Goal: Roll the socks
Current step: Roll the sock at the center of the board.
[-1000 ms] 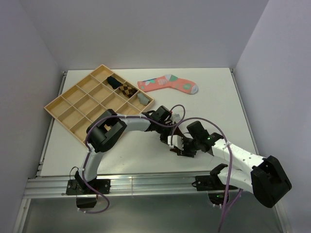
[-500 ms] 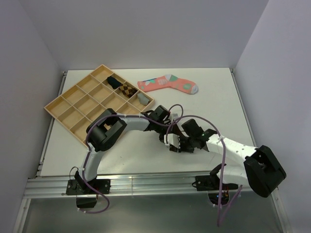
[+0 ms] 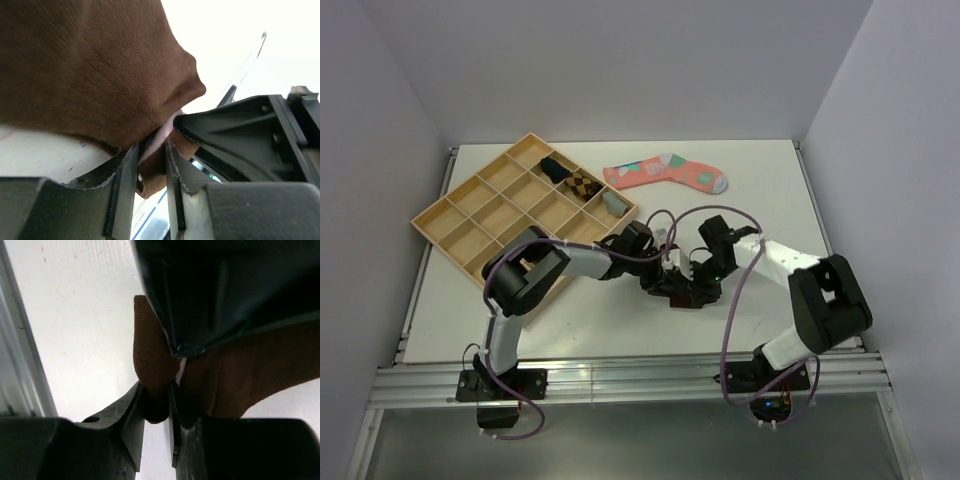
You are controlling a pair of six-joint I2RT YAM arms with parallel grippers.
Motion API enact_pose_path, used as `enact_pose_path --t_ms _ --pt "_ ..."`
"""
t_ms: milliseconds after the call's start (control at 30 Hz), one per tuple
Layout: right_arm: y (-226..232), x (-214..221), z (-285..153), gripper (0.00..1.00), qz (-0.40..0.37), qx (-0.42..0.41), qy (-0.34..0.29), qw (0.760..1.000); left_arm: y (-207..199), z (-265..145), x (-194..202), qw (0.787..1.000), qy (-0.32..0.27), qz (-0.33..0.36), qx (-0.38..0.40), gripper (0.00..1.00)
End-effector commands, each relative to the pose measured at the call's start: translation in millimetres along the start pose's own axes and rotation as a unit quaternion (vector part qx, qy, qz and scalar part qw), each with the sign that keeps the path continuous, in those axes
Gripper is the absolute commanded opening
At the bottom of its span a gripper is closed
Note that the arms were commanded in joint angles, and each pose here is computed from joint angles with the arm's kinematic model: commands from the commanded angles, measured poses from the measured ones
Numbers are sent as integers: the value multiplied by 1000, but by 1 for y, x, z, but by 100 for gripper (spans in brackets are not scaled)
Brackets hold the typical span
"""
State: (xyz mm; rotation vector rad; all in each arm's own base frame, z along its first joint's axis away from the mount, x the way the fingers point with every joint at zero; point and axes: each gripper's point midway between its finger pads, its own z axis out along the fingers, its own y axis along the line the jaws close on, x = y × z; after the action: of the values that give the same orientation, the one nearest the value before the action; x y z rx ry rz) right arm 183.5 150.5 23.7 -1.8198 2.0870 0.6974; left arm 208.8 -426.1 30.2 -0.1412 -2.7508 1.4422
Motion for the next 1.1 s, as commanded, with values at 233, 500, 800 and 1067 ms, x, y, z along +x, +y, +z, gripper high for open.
enact_pose_path --t_ms 233,500,800,1067 --pt "18 6 -8 3 118 -182 7 976 -14 -43 -52 972 -230 34 18 29" --pt "3 8 0 3 199 -231 22 952 -31 -67 -36 926 -317 199 45 33" --pt "-7 11 6 4 247 -232 43 940 -59 -51 -3 889 -227 388 91 36" --pt "-6 13 5 4 257 -236 50 936 -50 -22 2 884 -154 431 99 44"
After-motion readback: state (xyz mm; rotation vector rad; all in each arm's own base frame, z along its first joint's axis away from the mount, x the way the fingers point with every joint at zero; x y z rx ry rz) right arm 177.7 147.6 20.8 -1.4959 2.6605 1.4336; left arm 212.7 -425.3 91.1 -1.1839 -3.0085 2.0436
